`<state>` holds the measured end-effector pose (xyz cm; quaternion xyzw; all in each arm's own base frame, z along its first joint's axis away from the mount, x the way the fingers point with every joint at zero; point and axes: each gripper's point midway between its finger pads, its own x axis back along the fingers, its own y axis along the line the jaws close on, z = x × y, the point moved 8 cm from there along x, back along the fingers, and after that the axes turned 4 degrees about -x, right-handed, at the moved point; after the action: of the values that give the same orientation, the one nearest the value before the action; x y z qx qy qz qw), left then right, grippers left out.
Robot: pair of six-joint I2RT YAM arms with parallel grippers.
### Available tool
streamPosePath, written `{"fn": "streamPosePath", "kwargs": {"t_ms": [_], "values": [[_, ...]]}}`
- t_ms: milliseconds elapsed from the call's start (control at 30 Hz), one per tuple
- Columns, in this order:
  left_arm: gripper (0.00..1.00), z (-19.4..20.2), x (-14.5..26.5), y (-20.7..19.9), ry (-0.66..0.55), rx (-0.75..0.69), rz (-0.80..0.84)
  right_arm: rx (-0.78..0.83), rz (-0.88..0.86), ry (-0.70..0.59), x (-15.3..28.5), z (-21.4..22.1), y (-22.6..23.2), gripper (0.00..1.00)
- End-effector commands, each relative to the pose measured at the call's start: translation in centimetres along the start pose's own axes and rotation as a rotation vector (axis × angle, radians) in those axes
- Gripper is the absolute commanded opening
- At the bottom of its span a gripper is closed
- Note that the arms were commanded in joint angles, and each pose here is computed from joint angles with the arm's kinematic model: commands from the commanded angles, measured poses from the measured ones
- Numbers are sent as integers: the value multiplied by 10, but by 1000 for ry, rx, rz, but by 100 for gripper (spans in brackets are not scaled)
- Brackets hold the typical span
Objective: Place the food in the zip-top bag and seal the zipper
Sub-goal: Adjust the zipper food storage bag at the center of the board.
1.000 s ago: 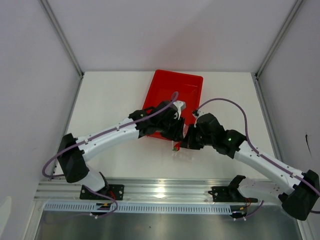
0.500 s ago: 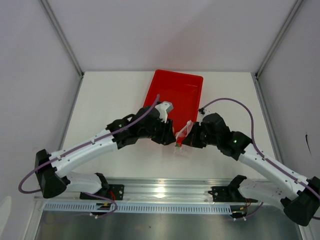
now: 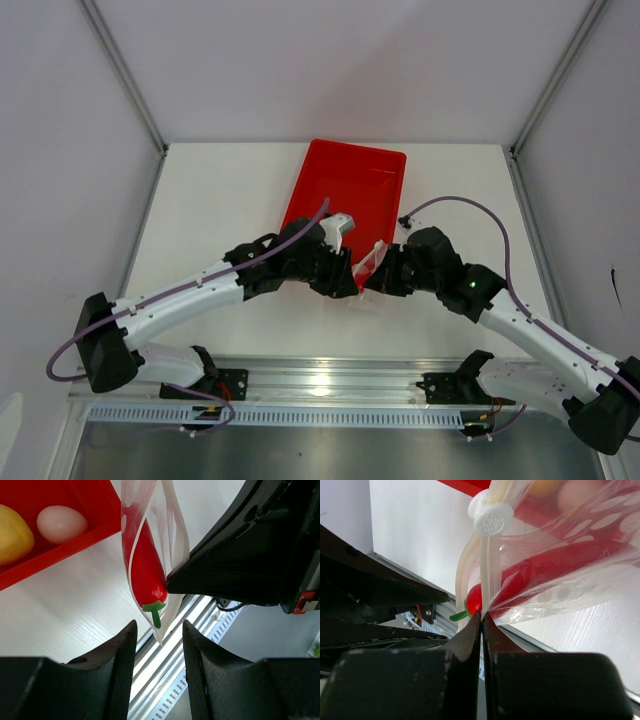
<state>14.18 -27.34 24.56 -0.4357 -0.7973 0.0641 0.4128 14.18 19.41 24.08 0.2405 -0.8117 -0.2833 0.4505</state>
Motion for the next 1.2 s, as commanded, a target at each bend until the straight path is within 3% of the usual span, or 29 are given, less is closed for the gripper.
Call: {"fn": "streamPosePath", "kwargs": {"t_ms": [0,133,200,233,267,333,600,733,1000,1067,1133,1167], "values": [[44,-10,-3,-9,-24,8,45,11,-39,-12,5,-1,6,0],[42,-5,-16,-1,22,22,-6,12,-56,-12,8,0,8,0],[35,-4,-19,2,34,15,-22,18,-54,-13,11,0,7,0],[30,-3,-21,3,41,13,-32,17,-48,-16,11,0,6,0],[16,-5,-24,4,48,8,-44,18,-35,-13,11,1,4,0],[1,-7,-25,4,59,4,-58,24,-7,-30,13,0,1,0],[1,-21,-20,-13,94,-60,6,22,228,-87,19,-4,-22,0],[1,-13,-24,-19,231,-107,13,5,148,-69,16,-3,-13,0],[1,3,-41,-12,290,-85,-48,-43,56,-28,12,3,-5,0],[5,5,-42,-8,289,-69,-90,-48,45,-32,13,3,-3,0],[19,6,-44,-8,281,-67,-113,-53,42,-30,11,4,-4,0],[20,7,-43,-9,278,-69,-110,-53,38,-29,11,5,-3,0]]}}
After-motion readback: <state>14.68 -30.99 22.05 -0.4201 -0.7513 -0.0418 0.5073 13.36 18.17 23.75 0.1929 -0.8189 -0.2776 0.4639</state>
